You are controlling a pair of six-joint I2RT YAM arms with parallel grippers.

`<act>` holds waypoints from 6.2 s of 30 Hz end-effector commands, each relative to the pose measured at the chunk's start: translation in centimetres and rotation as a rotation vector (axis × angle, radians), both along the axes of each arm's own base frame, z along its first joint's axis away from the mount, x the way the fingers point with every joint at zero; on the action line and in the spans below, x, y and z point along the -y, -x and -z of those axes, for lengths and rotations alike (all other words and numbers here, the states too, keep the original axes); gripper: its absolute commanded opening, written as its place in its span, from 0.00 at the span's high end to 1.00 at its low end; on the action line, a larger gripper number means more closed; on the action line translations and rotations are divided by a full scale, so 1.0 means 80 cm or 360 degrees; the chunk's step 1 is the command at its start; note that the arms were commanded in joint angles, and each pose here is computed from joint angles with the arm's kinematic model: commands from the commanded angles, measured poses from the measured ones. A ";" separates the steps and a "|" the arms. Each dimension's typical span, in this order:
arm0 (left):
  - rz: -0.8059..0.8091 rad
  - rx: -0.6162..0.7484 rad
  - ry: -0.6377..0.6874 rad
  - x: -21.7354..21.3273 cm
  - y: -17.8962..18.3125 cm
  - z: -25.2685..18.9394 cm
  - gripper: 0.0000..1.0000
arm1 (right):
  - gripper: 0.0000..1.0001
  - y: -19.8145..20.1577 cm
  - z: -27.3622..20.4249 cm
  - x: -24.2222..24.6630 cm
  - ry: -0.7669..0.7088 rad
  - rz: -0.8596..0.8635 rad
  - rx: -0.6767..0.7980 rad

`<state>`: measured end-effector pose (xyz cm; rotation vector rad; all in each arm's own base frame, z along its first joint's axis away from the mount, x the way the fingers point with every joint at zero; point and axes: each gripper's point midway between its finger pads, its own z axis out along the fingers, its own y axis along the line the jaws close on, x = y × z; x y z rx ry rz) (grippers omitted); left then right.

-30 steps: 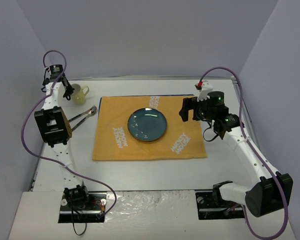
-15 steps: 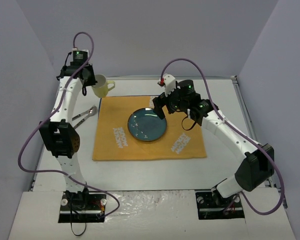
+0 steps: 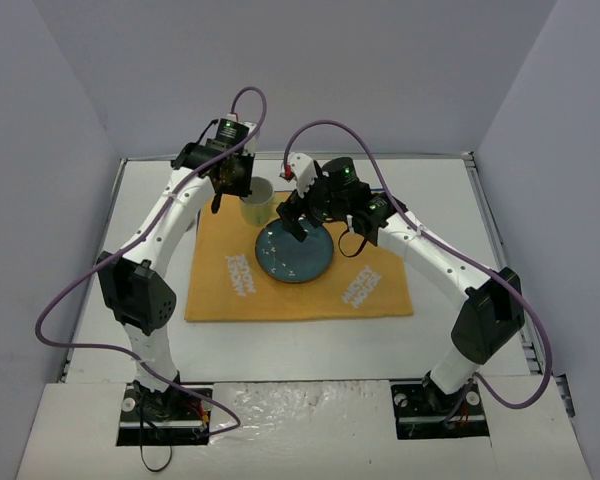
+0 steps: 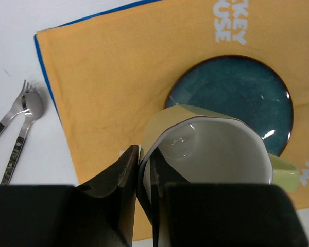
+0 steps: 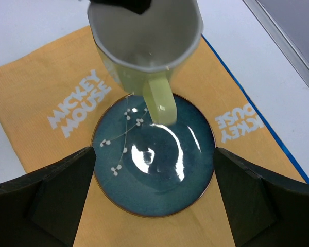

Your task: Set the dinner table for one person

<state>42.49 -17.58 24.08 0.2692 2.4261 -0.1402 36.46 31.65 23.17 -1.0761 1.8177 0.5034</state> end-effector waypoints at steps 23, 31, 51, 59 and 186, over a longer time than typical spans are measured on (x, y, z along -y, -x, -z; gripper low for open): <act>0.0206 0.0383 0.0100 0.056 0.032 -0.092 1.00 | 0.44 0.006 -0.002 -0.016 0.0025 -0.0090 0.0016; 0.0199 0.0415 0.0140 0.059 0.032 -0.095 1.00 | 0.44 0.011 0.011 -0.013 0.0052 -0.0084 -0.0021; 0.0280 0.0386 0.0217 0.072 0.041 -0.090 1.00 | 0.67 0.007 -0.003 -0.007 0.0050 -0.0042 0.0032; 0.0279 0.0401 0.0203 0.070 0.040 -0.091 0.99 | 1.00 0.005 0.001 -0.002 0.0071 -0.0003 0.0031; -0.0781 -0.0249 -0.0009 -0.318 -0.015 0.202 0.12 | 0.00 0.040 -0.092 0.212 -0.0600 0.0612 0.0191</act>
